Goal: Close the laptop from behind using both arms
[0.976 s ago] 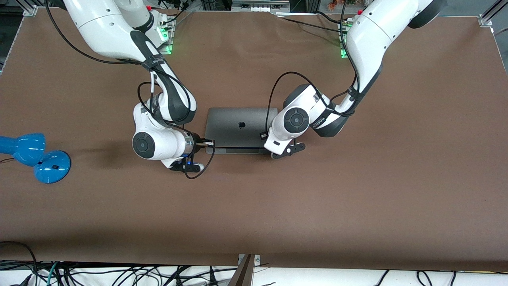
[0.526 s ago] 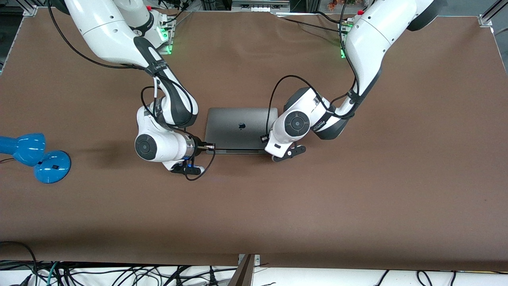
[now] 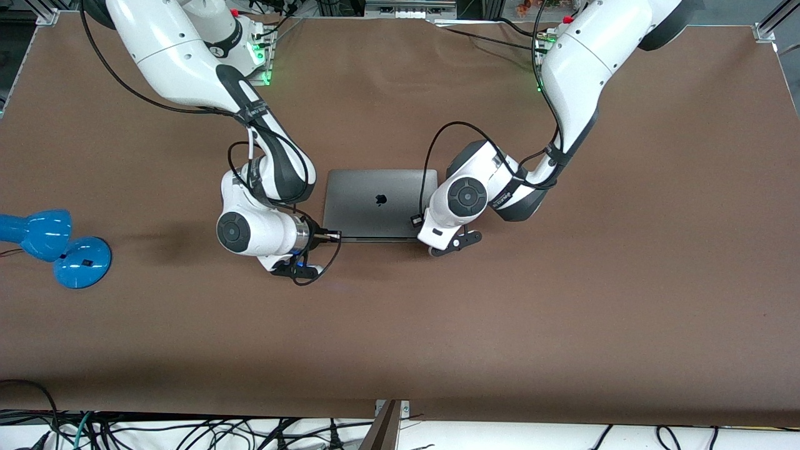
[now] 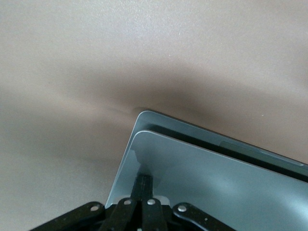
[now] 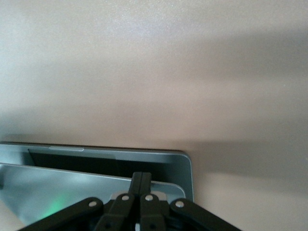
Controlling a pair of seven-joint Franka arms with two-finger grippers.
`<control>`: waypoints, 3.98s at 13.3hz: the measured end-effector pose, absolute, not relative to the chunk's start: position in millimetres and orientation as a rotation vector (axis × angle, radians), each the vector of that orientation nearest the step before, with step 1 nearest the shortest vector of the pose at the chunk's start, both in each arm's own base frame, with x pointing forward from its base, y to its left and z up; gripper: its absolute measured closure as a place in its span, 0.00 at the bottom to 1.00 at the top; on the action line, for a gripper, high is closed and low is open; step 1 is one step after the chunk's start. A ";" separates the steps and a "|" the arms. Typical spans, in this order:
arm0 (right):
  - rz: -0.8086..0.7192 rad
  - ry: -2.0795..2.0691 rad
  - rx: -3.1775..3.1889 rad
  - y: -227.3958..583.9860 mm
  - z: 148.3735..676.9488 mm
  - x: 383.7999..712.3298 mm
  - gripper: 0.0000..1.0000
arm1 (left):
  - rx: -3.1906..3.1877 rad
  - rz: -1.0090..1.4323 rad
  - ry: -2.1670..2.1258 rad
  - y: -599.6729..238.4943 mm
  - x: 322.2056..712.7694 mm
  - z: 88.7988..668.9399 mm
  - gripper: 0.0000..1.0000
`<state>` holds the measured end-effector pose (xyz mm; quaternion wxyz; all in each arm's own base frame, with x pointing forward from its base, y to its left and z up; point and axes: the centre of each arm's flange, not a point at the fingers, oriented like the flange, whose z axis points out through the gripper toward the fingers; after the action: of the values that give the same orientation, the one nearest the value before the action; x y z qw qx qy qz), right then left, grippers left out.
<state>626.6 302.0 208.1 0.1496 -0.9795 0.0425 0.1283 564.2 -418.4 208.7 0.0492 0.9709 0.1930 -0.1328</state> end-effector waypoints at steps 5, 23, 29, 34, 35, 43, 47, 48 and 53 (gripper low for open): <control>0.365 0.107 -2.814 301.1 198.6 626.7 0.99 | 2.958 -0.388 0.592 -421.5 565.9 196.3 0.99; 0.348 0.121 -2.815 300.0 177.7 627.4 0.99 | 2.959 -0.353 0.598 -424.0 570.9 190.2 0.99; 0.308 0.126 -2.805 298.1 191.1 638.7 0.67 | 2.974 -0.342 0.600 -417.9 581.0 223.9 0.58; 0.326 0.049 -2.847 286.9 256.4 669.8 0.12 | 3.065 -0.335 0.446 -406.8 565.7 310.1 0.08; 0.338 0.046 -2.861 277.0 272.5 677.4 0.04 | 3.078 -0.316 0.407 -401.9 559.0 324.4 0.00; 0.229 0.161 -2.914 167.3 426.5 708.2 0.00 | 3.192 -0.227 0.085 -300.3 510.0 395.6 0.00; 0.143 0.166 -3.083 116.5 490.3 695.6 0.00 | 3.234 -0.237 -0.036 -240.2 500.4 445.2 0.00; 0.108 0.143 -3.111 115.3 503.9 692.2 0.00 | 3.231 -0.233 -0.061 -224.7 500.9 458.3 0.00; -0.002 0.129 -3.125 81.0 552.6 682.4 0.00 | 3.161 -0.219 -0.145 -138.4 507.7 504.9 0.00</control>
<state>682.4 81.0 552.6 0.0070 -0.9991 0.0412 -0.0006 507.7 -138.4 504.9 -0.0151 0.9964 -0.0458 -0.0691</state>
